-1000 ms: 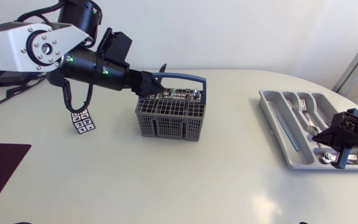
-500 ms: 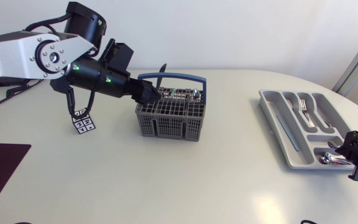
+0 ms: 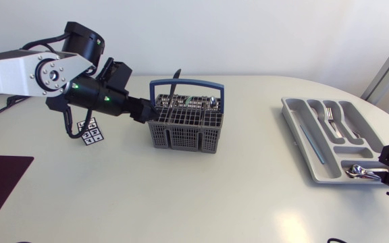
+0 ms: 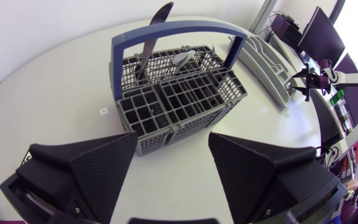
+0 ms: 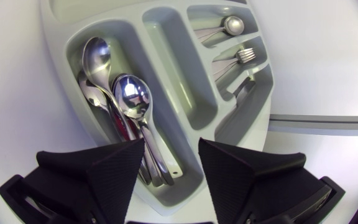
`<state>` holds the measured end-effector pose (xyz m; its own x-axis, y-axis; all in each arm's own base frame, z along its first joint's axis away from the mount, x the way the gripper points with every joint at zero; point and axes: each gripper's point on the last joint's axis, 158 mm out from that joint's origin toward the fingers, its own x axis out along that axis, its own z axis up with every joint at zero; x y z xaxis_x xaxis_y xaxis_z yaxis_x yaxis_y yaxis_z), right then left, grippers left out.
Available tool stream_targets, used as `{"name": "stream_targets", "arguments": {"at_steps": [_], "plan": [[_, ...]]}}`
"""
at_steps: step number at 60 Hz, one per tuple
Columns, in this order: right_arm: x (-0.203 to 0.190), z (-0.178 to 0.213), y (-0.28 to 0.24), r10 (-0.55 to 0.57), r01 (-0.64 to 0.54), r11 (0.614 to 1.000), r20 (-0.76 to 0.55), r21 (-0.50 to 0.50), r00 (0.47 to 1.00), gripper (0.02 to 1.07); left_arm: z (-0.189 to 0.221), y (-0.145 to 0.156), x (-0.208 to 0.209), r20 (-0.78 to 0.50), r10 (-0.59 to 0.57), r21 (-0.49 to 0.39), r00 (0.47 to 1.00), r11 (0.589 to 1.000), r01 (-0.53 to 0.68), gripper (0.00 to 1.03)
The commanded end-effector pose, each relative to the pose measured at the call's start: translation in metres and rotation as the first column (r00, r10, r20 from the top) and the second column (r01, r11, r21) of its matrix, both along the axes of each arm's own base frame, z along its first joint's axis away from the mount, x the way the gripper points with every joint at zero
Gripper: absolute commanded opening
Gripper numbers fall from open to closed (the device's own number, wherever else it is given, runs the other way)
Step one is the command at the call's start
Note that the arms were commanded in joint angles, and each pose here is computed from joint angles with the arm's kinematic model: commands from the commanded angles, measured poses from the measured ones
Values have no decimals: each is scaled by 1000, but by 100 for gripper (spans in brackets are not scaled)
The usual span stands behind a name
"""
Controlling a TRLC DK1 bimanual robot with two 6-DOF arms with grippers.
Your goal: Transfer all utensils from the basket to the drawer tray.
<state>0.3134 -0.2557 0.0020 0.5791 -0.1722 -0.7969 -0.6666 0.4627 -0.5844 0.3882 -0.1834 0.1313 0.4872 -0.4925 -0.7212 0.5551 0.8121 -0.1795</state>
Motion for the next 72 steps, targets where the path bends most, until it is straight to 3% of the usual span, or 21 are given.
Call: {"name": "stream_targets", "arguments": {"at_steps": [1, 8, 17, 34, 50, 59, 72], "plan": [[-3, 22, 5, 6, -5, 1000, 27, -19, 1000, 90, -3, 11, -6, 9, 5, 21, 1000, 1000, -5, 80], [3, 50, 32, 0, -3, 999, 71, 50, 997, 91, -11, 17, -8, -1, 15, 30, 1000, 999, -15, 80], [22, 81, 104, 25, -49, 982, 125, 184, 992, 91, -19, 26, 0, 8, 37, 32, 999, 999, -38, 80], [63, 100, 274, 114, -159, 871, 123, 464, 986, 91, -31, 35, 4, -8, 50, 45, 999, 998, -50, 80], [109, 81, 363, 124, -143, 809, 72, 570, 990, 90, -62, 64, 16, -60, 119, 63, 991, 991, -116, 77], [138, 84, 389, 119, -125, 745, 53, 656, 991, 90, -84, 63, 19, -95, 105, 82, 990, 992, -97, 73], [154, 96, 435, 160, -170, 701, 79, 693, 984, 90, -97, 52, 30, -110, 81, 85, 991, 994, -72, 73]]}}
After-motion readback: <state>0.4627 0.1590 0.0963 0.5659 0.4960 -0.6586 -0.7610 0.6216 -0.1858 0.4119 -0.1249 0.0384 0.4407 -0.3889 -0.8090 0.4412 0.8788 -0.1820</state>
